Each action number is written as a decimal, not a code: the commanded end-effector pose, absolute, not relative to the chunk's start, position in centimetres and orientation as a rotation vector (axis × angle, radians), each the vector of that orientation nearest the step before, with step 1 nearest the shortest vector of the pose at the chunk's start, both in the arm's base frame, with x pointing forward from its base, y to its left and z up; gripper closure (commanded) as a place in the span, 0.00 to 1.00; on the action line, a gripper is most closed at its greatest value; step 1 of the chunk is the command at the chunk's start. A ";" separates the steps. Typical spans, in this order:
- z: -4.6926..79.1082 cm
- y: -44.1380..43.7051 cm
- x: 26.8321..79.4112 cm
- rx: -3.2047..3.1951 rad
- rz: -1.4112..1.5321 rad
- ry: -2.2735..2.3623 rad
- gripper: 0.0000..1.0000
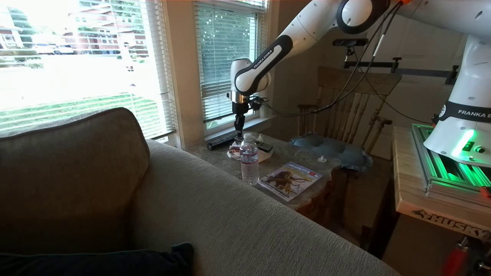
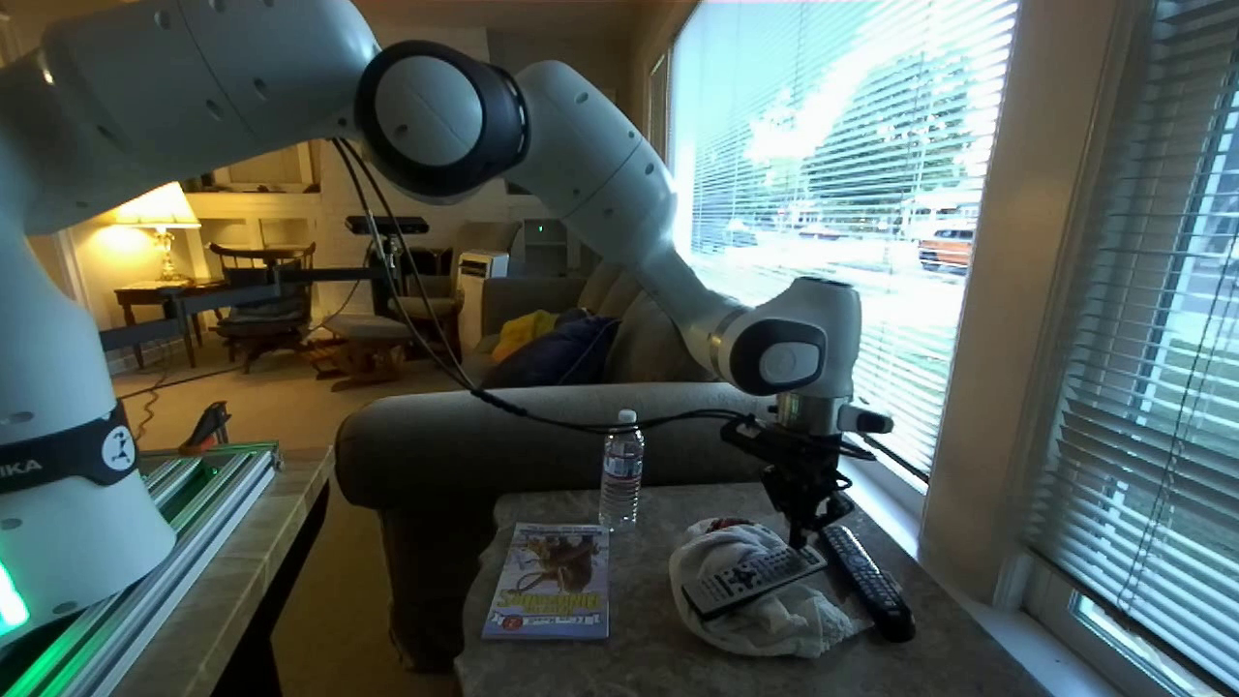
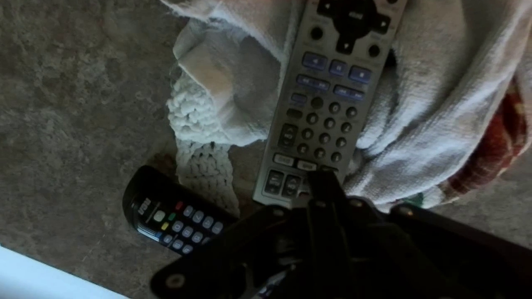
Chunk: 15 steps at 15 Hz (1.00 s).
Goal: Put the grey remote control on top of the white towel then press a button on the remote control.
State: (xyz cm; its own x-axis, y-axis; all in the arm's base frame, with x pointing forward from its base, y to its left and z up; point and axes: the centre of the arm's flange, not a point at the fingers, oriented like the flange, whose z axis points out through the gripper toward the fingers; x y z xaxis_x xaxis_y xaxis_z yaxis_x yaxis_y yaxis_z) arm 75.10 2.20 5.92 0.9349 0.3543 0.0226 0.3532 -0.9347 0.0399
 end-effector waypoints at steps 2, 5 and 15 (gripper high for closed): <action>7.0 2.8 73.9 3.048 0.050 0.552 1.00; 7.0 2.6 74.0 3.040 0.062 0.558 1.00; 6.6 2.1 74.2 3.055 0.070 0.554 1.00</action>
